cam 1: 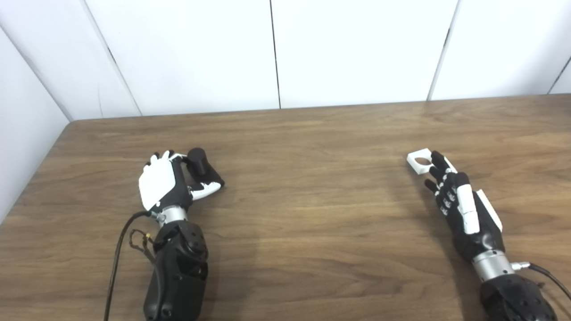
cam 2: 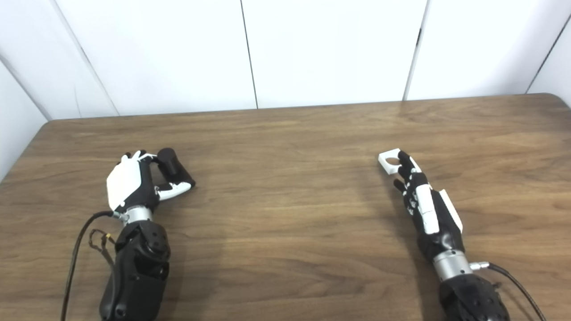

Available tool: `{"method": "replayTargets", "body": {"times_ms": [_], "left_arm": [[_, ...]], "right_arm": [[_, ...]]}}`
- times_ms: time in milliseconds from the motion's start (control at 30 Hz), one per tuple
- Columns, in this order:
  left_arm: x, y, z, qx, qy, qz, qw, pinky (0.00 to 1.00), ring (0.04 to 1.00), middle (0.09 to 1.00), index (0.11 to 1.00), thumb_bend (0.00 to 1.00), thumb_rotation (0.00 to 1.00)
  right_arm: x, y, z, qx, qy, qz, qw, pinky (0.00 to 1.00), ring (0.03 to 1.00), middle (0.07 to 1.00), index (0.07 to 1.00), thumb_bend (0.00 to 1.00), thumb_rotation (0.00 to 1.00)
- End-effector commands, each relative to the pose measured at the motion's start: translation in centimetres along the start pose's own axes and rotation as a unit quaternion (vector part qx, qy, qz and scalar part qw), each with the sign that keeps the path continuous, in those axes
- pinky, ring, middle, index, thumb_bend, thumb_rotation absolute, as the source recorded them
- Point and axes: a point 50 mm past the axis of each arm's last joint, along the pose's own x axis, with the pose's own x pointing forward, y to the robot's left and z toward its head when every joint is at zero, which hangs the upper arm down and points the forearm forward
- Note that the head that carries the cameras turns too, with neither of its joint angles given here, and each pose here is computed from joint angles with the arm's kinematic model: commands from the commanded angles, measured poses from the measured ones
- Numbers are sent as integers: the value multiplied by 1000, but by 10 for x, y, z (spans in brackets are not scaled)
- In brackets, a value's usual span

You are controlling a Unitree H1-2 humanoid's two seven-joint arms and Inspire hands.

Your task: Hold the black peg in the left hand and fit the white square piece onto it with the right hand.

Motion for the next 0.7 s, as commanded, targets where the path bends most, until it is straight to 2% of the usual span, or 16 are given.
{"method": "replayTargets", "body": {"times_ms": [0, 233, 667], "left_arm": [[3, 10, 5, -2, -12, 16, 1000, 1000, 1000, 931, 638, 737, 257], [0, 9, 6, -10, -14, 8, 1000, 1000, 1000, 927, 646, 736, 276], [-13, 13, 17, -28, -41, -4, 999, 1000, 1000, 917, 646, 744, 279]], "right_arm": [[0, -4, 1, -1, -5, 2, 1000, 974, 1000, 1000, 961, 663, 1000], [0, -3, 0, -13, -1, 4, 1000, 952, 1000, 1000, 957, 649, 1000], [0, 0, 0, -15, 0, 11, 1000, 949, 1000, 1000, 962, 645, 1000]]}}
